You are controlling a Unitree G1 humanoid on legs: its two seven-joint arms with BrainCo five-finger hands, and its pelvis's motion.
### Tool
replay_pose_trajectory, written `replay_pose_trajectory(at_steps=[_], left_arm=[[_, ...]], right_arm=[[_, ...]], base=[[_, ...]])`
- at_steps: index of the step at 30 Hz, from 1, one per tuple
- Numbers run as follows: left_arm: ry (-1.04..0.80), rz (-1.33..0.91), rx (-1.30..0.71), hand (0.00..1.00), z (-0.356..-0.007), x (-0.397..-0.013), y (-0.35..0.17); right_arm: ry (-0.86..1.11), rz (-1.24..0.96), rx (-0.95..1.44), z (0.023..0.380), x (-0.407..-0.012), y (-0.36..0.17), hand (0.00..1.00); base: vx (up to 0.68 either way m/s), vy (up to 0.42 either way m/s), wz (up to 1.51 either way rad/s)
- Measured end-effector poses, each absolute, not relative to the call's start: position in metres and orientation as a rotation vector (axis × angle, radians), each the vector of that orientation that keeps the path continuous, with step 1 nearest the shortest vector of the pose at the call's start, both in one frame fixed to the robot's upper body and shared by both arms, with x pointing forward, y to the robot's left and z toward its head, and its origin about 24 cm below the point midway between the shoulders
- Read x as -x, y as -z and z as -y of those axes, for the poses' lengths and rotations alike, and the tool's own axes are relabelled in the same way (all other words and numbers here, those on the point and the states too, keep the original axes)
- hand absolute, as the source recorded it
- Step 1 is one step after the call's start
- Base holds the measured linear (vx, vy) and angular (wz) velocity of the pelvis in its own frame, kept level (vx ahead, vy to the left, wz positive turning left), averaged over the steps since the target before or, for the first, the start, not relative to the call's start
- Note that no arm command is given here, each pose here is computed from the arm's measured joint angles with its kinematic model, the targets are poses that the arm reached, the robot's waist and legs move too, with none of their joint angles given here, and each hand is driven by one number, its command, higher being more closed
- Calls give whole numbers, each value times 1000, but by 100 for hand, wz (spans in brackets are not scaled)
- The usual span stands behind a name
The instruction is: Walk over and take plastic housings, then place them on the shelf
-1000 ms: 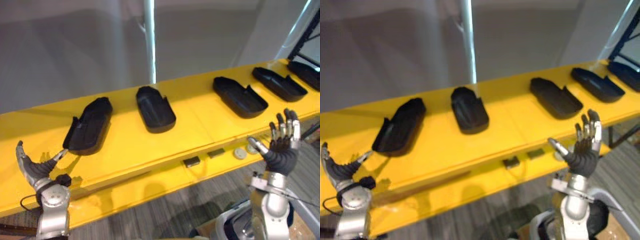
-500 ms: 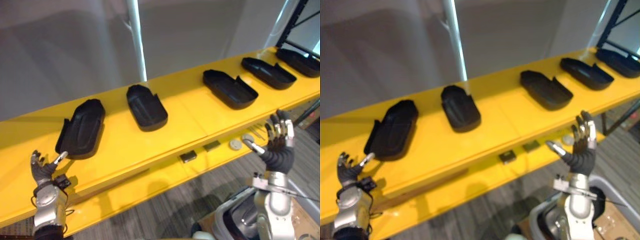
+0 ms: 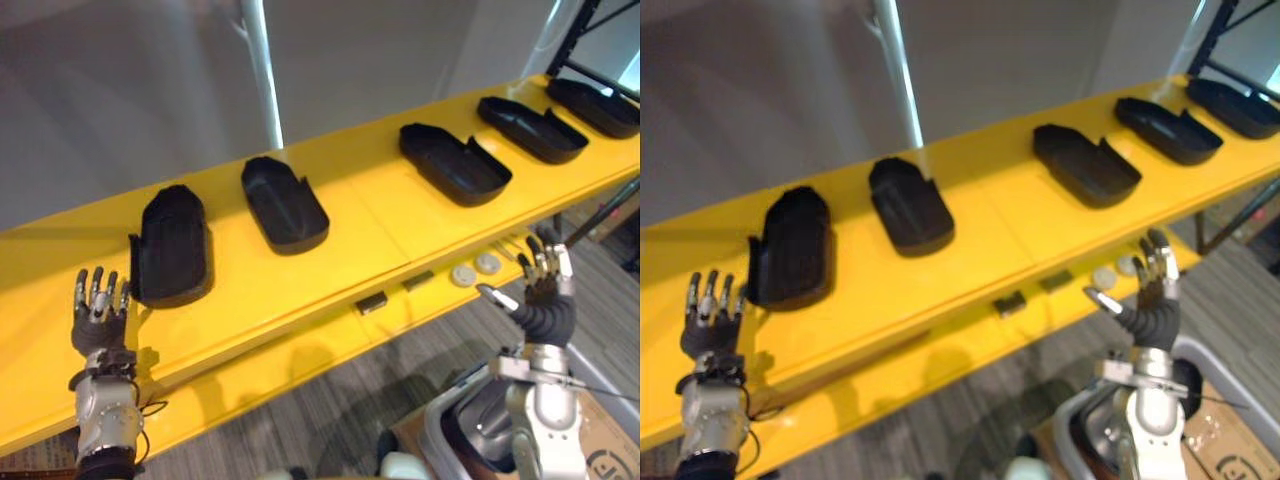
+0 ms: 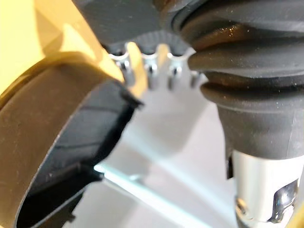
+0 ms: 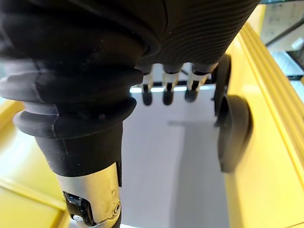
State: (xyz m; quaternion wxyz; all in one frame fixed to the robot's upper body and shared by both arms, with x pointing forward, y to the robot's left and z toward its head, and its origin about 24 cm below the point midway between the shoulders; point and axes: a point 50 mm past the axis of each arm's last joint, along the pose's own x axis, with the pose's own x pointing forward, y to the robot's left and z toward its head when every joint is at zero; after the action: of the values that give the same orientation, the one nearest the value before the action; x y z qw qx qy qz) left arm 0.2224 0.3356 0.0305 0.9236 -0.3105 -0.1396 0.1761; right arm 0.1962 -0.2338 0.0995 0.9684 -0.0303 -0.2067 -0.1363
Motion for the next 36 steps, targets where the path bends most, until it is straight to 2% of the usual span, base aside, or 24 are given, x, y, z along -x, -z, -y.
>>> replay_pose_trajectory(at_steps=[27, 31, 36], left_arm=[[-337, 157, 657, 0, -323, -214, -7], [-426, 163, 609, 0, -328, -212, -8], [-657, 263, 468, 0, -348, -203, -24]], right_arm=[[261, 386, 53, 230, -196, -93, 0], [257, 382, 51, 228, -196, -92, 0], [245, 378, 45, 226, -196, -91, 0]], base=[[-5, 1, 2], [0, 0, 0], [0, 0, 0]])
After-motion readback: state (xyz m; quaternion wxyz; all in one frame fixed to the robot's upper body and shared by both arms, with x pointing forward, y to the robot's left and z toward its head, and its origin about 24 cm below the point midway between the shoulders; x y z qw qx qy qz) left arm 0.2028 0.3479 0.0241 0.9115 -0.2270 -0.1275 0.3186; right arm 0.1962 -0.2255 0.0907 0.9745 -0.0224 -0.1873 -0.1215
